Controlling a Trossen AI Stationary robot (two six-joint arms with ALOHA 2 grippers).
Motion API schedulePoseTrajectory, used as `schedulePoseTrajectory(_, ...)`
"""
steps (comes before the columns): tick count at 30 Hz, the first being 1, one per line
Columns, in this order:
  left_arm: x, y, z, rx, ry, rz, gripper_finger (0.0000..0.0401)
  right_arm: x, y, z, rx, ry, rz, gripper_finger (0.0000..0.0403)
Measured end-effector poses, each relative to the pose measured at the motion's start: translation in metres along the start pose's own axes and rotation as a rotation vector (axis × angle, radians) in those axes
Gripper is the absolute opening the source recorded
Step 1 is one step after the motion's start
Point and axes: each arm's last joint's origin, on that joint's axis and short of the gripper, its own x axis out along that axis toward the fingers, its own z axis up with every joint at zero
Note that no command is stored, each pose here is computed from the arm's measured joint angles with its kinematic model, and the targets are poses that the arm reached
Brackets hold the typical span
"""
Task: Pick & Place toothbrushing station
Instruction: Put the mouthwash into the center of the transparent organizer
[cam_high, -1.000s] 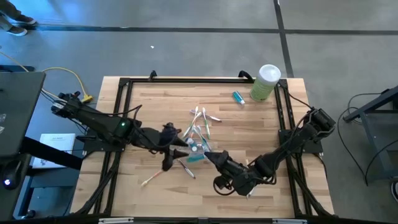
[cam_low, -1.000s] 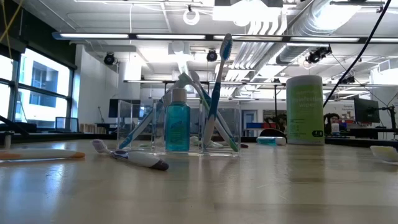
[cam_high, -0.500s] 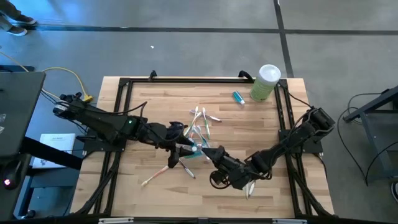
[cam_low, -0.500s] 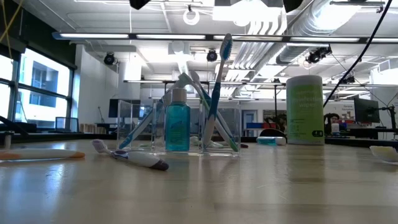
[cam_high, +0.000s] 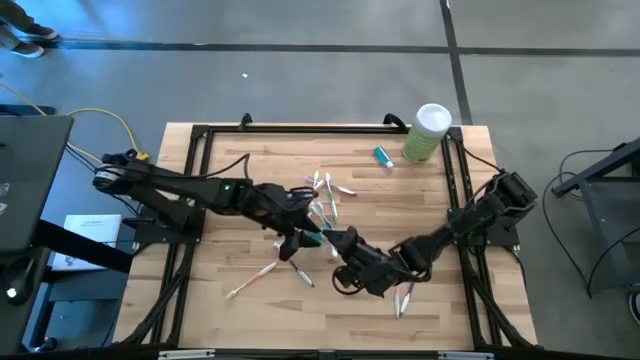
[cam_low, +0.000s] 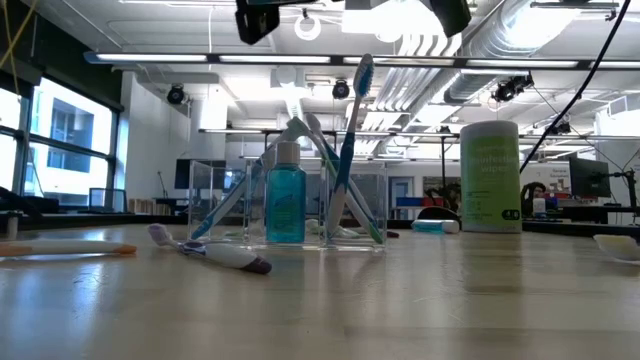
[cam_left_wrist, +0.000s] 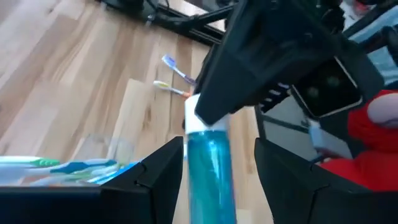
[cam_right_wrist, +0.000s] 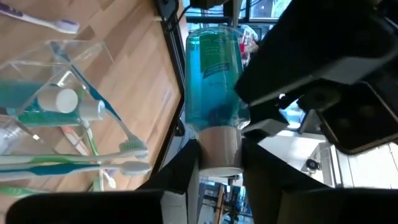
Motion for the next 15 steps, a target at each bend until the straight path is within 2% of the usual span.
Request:
schedulePoseTrajectory(7, 0.014, 0.008, -0.004, -0.011, 0.045, -0.013, 0.0193, -0.001, 0.001, 0.001, 0.006, -0.023, 0.011, 0.0084)
schedulePoseTrajectory(15, 0.017, 0.008, -0.006, 0.001, 0.051, -0.007, 0.0184, -0.001, 0.001, 0.001, 0.002, -0.022, 0.015, 0.0084)
